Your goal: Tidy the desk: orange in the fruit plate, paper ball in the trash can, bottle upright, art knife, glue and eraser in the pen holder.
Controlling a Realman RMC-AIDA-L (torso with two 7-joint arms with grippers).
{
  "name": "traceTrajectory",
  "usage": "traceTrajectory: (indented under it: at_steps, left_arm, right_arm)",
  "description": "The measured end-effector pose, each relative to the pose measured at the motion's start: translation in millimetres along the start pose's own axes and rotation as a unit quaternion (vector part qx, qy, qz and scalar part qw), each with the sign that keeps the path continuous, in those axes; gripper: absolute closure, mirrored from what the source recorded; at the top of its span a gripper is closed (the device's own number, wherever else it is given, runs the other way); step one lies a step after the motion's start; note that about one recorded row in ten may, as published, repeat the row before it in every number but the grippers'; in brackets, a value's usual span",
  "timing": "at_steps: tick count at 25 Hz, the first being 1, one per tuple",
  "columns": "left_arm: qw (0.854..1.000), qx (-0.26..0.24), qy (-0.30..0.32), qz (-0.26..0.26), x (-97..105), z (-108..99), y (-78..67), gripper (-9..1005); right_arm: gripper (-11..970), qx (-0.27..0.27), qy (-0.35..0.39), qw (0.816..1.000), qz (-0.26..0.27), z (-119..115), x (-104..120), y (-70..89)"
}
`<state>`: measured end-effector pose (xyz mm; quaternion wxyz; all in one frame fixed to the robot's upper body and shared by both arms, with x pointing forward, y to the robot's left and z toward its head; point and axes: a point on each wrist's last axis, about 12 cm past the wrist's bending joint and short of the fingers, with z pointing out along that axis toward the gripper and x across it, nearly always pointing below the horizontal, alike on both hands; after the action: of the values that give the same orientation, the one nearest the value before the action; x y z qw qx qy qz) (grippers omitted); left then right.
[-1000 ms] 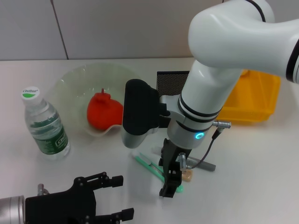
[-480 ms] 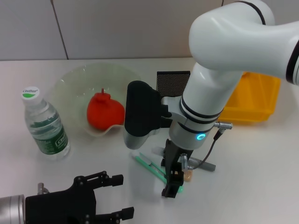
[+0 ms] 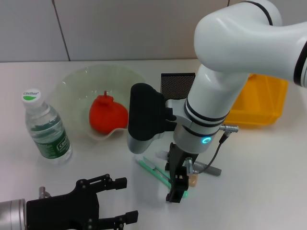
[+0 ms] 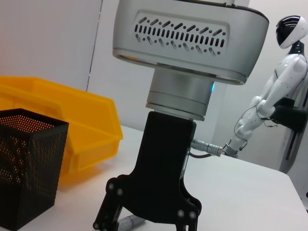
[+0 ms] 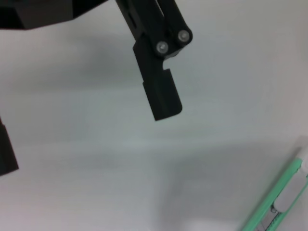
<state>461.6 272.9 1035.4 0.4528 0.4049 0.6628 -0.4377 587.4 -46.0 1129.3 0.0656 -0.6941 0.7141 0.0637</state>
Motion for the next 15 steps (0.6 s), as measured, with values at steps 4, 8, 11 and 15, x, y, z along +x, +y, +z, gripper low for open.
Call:
traceTrajectory:
  at_steps: [4,8,11,15]
  left_arm:
    - [1.0,-0.001,0.0,0.0,0.0,0.0,0.1,194]
    - [1.0,-0.001,0.001,0.0,0.2,0.0,0.3,194]
    - [1.0,-0.002,0.0,0.0,0.0,0.0,0.4,194]
    - [1.0,-0.003,-0.002,0.0,-0.3,-0.2,0.7,194]
  right_arm:
    - [279,0.001,0.0,1.0,0.0,0.0,-0.1,-0.1]
    - [288,0.001,0.002,1.0,-0.002,0.7,0.3,0.2]
    - [294,0.004,0.006,1.0,-0.007,2.4,0.7,0.7]
    - [302,0.005,0.008,1.0,-0.009,3.2,1.0,1.0]
